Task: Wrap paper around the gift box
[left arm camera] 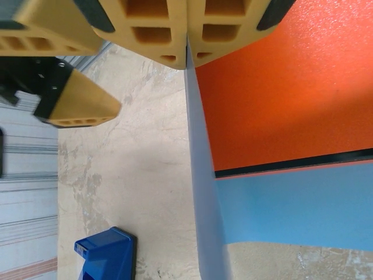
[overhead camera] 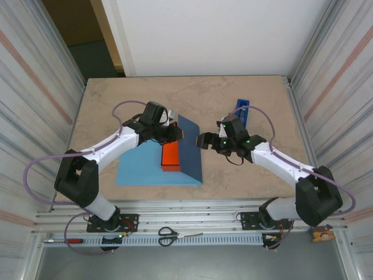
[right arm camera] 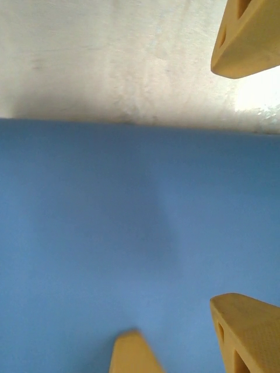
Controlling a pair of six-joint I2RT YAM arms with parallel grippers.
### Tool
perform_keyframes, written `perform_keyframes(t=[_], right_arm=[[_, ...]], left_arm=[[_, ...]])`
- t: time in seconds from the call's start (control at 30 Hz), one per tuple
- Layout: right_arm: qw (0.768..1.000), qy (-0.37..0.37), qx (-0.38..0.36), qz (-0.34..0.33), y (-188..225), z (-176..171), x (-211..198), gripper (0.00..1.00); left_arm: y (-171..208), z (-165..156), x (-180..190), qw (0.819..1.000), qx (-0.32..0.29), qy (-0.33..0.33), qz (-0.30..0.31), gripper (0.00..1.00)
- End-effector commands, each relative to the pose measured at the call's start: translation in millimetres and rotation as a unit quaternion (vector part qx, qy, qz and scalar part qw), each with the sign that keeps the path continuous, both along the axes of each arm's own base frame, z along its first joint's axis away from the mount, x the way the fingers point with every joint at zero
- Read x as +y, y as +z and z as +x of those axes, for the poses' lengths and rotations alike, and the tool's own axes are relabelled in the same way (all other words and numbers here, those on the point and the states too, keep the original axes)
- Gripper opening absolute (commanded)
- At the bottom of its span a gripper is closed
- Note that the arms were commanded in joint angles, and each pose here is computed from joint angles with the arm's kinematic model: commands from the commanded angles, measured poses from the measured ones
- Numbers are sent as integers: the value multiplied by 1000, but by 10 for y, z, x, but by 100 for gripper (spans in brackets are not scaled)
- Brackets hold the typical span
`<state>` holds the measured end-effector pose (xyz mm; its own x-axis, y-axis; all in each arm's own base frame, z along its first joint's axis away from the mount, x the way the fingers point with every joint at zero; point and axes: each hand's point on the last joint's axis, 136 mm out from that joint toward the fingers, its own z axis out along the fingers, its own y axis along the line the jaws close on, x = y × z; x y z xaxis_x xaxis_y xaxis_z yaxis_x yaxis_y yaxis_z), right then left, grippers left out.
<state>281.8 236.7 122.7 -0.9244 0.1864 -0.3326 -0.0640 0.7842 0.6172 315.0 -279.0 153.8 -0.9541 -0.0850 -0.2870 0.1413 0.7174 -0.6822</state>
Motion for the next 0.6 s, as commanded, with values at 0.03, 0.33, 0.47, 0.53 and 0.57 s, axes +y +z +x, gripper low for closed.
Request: perform_keyframes(t=[0.03, 0.33, 0.47, 0.53, 0.57], right_arm=[[998, 12, 54, 13, -113, -70, 170, 95], [996, 30, 87, 10, -328, -59, 383, 96], [995, 28, 96, 1, -398, -65, 390, 97], [995, 25, 100, -2, -434, -73, 384, 97], [994, 25, 102, -3, -451, -78, 381, 97]], left_arm=[[0, -72, 55, 1000, 0, -11, 3, 0], [-69, -83, 110, 1000, 4, -7, 16, 0], [-90, -76, 132, 1000, 5, -4, 24, 1], [-101, -74, 140, 1000, 5, -3, 27, 1], [-106, -67, 148, 1000, 5, -2, 29, 2]])
